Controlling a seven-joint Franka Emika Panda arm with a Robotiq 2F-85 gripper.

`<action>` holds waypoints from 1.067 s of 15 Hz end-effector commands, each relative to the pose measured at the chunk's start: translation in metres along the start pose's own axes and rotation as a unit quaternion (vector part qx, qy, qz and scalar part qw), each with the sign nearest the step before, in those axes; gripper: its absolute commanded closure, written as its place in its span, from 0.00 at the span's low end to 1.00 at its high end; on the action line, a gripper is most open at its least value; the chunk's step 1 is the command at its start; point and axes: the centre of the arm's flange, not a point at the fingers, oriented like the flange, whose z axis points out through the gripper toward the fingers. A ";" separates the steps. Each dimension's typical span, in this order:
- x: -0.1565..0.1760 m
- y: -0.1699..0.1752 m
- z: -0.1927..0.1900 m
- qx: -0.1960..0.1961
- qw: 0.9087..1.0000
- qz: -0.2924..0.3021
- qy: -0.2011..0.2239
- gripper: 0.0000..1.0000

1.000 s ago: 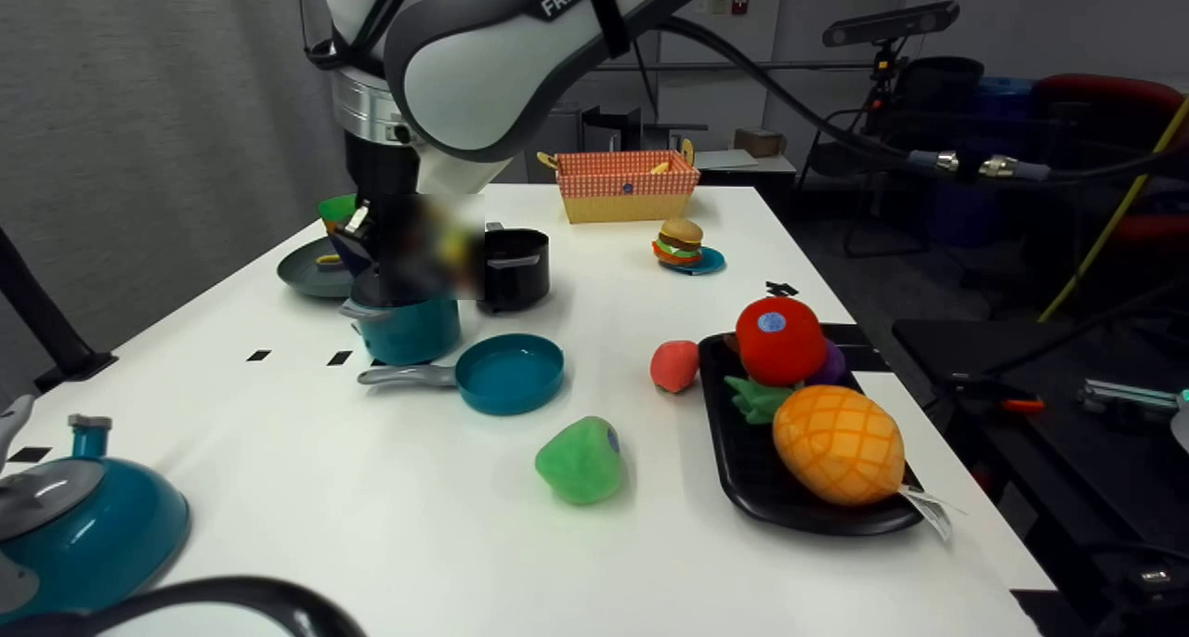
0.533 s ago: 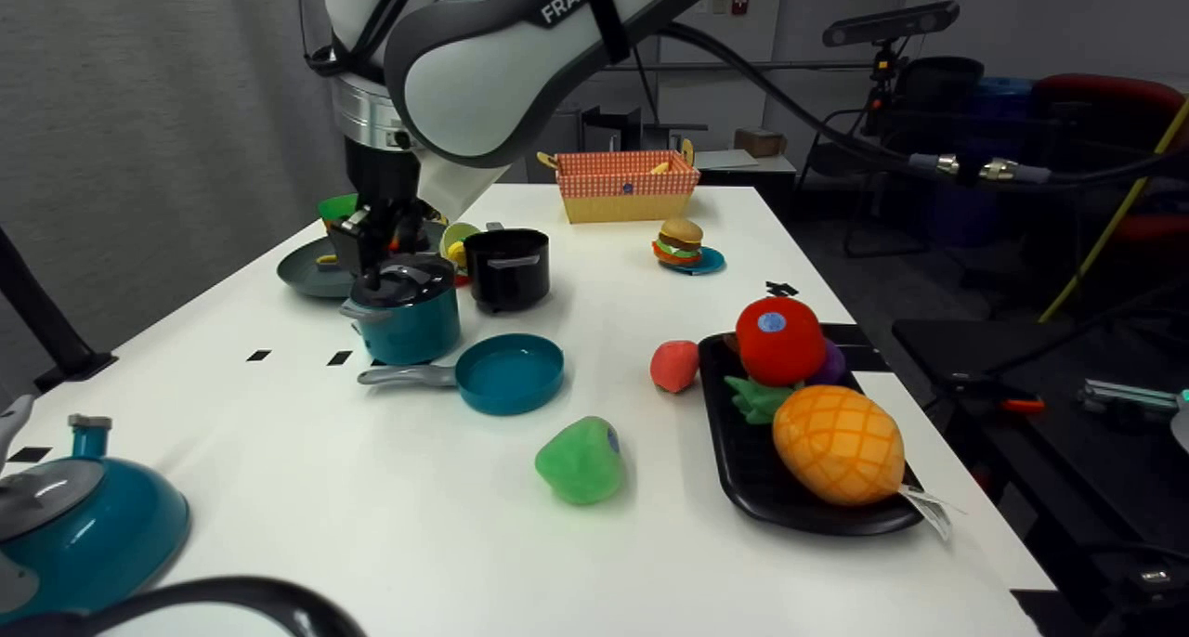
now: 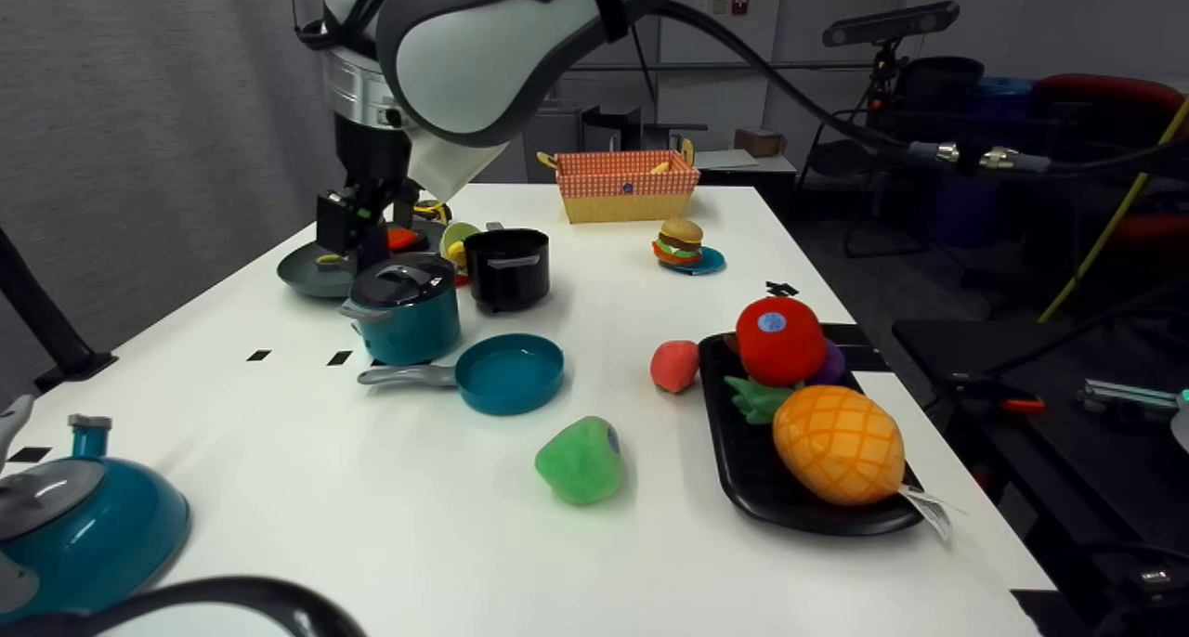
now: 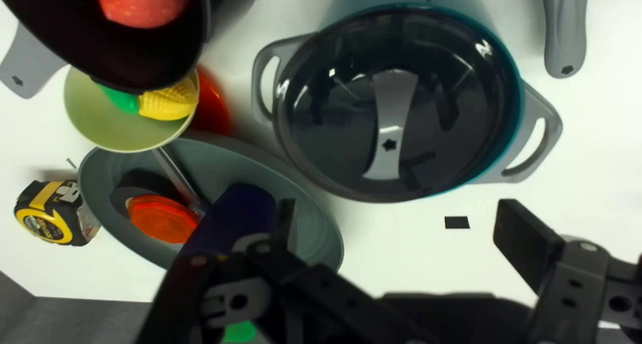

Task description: Pick up the lid from the pan and put it on the light blue pot.

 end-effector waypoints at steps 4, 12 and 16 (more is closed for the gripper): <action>0.011 -0.005 -0.068 0.013 0.997 -0.021 0.069 0.00; -0.023 -0.018 -0.117 0.028 0.992 -0.065 0.103 0.00; -0.049 -0.014 -0.141 0.029 0.991 -0.071 0.112 0.00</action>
